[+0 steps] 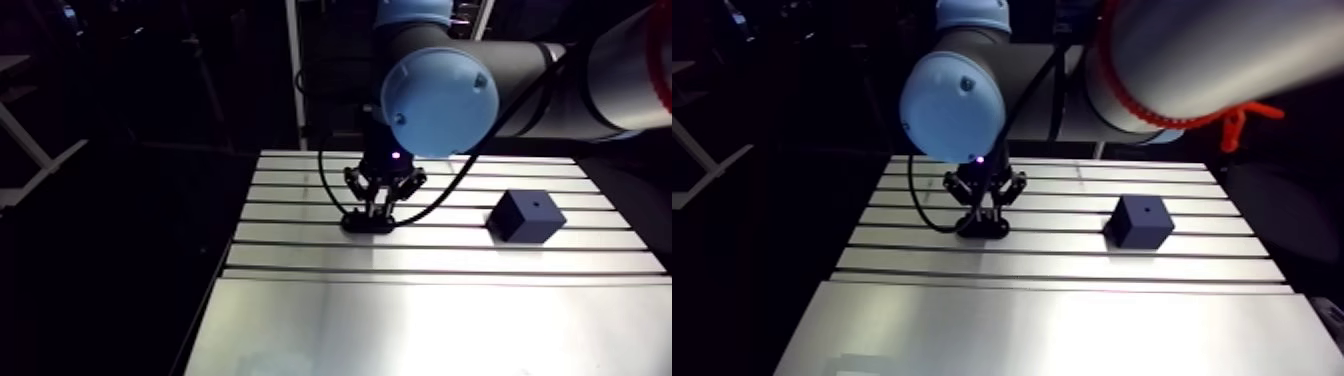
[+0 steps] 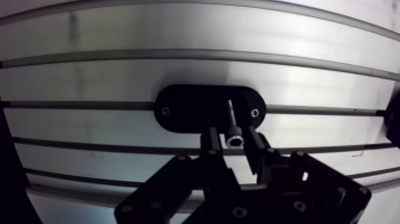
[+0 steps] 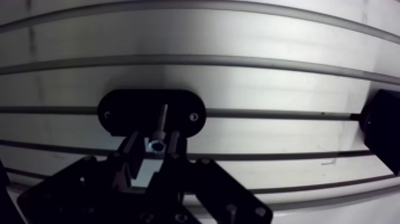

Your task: Pick up the M10 bolt and insert it into the hole until fully seated.

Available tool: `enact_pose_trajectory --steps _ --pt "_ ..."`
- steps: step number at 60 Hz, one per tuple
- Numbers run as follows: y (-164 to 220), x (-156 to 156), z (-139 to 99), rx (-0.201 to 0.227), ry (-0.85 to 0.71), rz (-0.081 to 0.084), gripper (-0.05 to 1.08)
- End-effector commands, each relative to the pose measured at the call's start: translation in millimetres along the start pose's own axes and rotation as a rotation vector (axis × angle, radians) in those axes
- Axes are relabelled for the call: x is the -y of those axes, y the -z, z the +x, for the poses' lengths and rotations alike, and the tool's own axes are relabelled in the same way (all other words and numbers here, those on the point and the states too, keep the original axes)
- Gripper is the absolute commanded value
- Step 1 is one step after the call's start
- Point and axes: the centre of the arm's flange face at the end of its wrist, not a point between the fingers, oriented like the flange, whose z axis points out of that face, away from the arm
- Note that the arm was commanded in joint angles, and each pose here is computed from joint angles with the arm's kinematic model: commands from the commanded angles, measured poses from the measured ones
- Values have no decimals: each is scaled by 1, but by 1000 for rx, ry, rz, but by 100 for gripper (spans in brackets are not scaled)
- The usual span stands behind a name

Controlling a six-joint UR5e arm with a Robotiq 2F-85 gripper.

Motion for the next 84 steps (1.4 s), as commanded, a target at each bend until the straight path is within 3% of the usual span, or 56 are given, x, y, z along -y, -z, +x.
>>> enact_pose_trajectory --steps 1,84 --pt "0 0 0 0 1 0 65" --pt "-1 0 -1 4 1 0 70"
